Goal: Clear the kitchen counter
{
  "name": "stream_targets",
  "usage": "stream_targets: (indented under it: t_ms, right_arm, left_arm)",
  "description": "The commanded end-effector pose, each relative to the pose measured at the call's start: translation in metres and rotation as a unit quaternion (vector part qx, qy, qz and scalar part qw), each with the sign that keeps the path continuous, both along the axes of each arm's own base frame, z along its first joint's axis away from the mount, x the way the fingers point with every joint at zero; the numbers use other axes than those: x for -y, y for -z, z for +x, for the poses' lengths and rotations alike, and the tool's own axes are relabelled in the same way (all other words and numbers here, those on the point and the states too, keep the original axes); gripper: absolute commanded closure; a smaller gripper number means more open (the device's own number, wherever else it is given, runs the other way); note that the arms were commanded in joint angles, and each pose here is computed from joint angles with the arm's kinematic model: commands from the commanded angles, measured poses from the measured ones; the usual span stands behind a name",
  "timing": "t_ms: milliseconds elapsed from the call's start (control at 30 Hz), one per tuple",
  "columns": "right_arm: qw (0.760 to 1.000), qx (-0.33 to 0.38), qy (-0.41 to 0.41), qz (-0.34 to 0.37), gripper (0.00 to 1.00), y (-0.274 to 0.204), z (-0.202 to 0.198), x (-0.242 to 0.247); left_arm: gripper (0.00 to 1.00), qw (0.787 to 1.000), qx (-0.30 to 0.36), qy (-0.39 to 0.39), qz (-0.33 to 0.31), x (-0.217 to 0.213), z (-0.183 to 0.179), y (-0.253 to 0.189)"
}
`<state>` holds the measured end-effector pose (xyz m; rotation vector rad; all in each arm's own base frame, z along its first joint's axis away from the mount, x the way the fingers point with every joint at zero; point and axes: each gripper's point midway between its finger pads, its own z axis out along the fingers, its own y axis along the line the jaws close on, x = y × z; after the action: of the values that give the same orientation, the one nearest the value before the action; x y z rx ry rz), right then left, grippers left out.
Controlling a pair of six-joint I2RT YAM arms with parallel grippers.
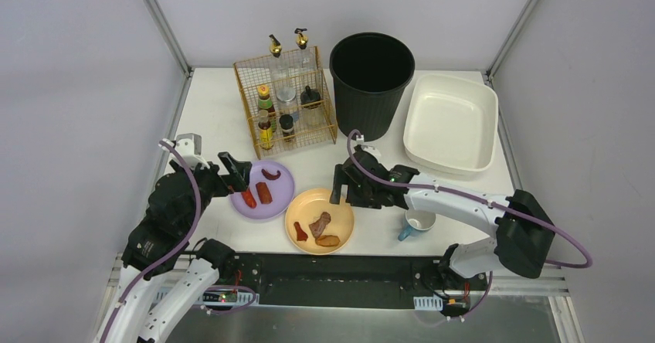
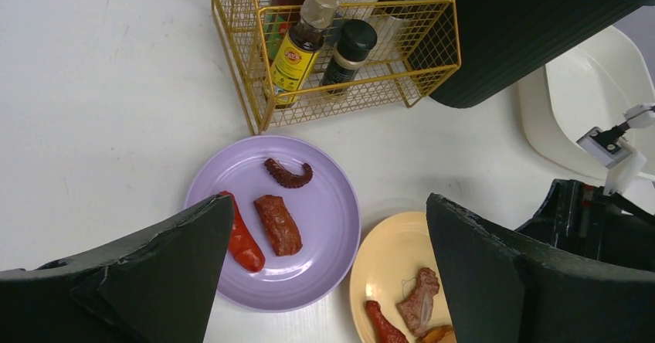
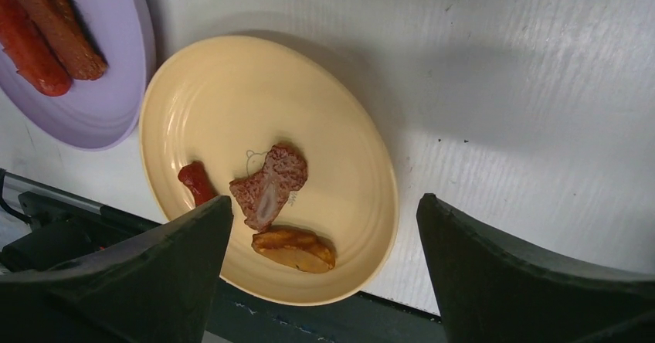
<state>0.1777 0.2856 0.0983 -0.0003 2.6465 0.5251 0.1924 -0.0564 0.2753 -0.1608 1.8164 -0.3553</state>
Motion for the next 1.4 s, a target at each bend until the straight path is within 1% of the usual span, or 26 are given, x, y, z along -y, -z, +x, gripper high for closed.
stream_targets:
  t_ms: [0, 300, 633, 1033, 1100, 1200, 1233, 1367]
  right_arm:
    - [0.999, -0.02, 0.005, 0.035, 0.08, 0.006, -0.008, -0.011]
    - [0.998, -0.048, 0.016, 0.04, 0.21, 0.041, -0.022, -0.002]
    - [0.995, -0.071, 0.018, 0.066, 0.41, 0.056, -0.029, -0.011]
    - [0.994, -0.081, 0.02, 0.071, 0.74, 0.068, -0.036, -0.01]
    - [0.994, -0.081, 0.02, 0.072, 0.82, 0.069, -0.037, -0.01]
    - [0.994, -0.079, 0.022, 0.073, 0.97, 0.069, -0.036, -0.01]
    - [0.994, -0.079, 0.022, 0.073, 1.0, 0.068, -0.036, -0.01]
    - [0.995, -0.069, 0.021, 0.07, 1.0, 0.063, -0.034, -0.007]
  left_arm:
    - [0.0, 1.0, -0.005, -0.005, 0.001, 0.0, 0.002, 0.003]
    - [0.0, 1.0, -0.001, 0.005, 0.0, 0.001, 0.0, 0.001]
    - [0.0, 1.0, 0.0, 0.013, 0.002, 0.003, -0.001, 0.001]
    - [0.0, 1.0, 0.0, 0.016, 0.002, 0.004, -0.001, 0.001]
    - [0.0, 1.0, 0.0, 0.015, 0.001, 0.004, -0.001, 0.001]
    - [0.0, 1.0, 0.0, 0.013, 0.002, 0.003, -0.001, 0.001]
    - [0.0, 1.0, 0.0, 0.013, 0.002, 0.003, -0.001, 0.001]
    - [0.0, 1.0, -0.001, 0.012, 0.002, 0.003, -0.001, 0.002]
